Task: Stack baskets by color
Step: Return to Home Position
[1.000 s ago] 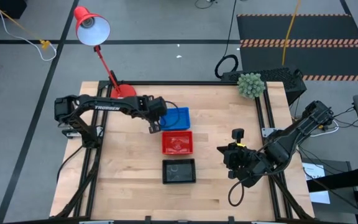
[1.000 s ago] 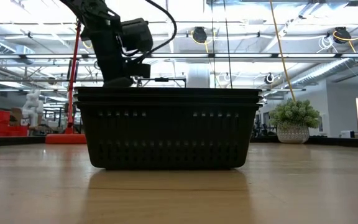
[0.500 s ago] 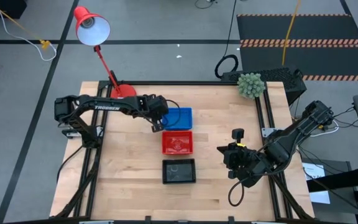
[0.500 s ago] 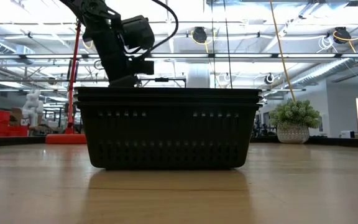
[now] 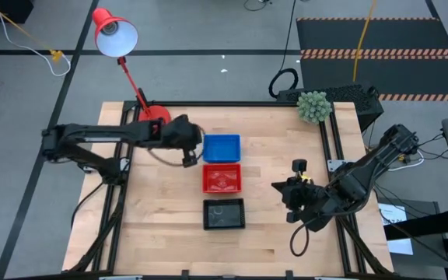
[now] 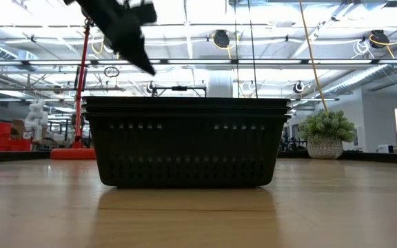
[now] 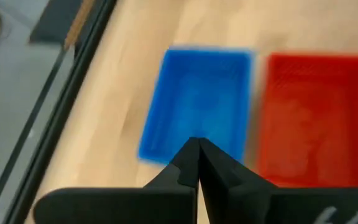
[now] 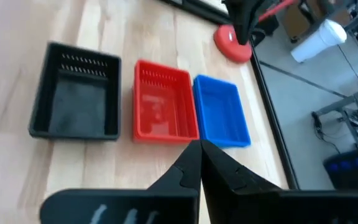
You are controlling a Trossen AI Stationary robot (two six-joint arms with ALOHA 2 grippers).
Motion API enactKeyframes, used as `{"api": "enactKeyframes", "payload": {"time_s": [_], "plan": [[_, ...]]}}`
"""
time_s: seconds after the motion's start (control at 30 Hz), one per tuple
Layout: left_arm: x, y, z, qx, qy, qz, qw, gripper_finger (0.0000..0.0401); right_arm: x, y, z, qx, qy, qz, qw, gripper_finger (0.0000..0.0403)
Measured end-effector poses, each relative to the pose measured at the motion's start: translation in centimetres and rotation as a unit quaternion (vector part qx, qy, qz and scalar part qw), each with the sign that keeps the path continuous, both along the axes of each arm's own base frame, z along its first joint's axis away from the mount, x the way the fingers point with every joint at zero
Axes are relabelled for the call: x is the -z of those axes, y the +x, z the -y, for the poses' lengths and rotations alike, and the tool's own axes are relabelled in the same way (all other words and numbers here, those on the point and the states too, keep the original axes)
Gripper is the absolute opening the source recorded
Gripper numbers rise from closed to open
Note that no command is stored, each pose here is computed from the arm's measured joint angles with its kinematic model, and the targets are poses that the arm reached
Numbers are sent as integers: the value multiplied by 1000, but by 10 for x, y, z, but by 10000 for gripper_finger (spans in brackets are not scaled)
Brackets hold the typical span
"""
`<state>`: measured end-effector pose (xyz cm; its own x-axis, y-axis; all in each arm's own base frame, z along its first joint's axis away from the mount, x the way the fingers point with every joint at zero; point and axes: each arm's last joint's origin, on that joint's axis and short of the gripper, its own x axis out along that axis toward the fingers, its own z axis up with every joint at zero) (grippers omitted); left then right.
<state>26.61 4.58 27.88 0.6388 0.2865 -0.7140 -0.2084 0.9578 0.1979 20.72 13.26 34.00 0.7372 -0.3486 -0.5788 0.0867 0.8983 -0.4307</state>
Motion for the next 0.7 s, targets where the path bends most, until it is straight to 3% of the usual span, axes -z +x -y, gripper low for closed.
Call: {"api": "enactKeyframes", "payload": {"time_s": [0.2,0.37,0.53,0.7], "plan": [[-9,-18,56,68,12,45,997,4,14,-8,5,-58,15,50,997,0],[1,-40,92,108,34,96,989,3,21,-23,19,-136,55,124,981,0],[5,-57,99,128,31,161,978,8,31,-42,37,-177,75,177,965,0],[18,-70,93,157,37,208,965,3,46,-58,52,-182,76,196,961,0]]}}
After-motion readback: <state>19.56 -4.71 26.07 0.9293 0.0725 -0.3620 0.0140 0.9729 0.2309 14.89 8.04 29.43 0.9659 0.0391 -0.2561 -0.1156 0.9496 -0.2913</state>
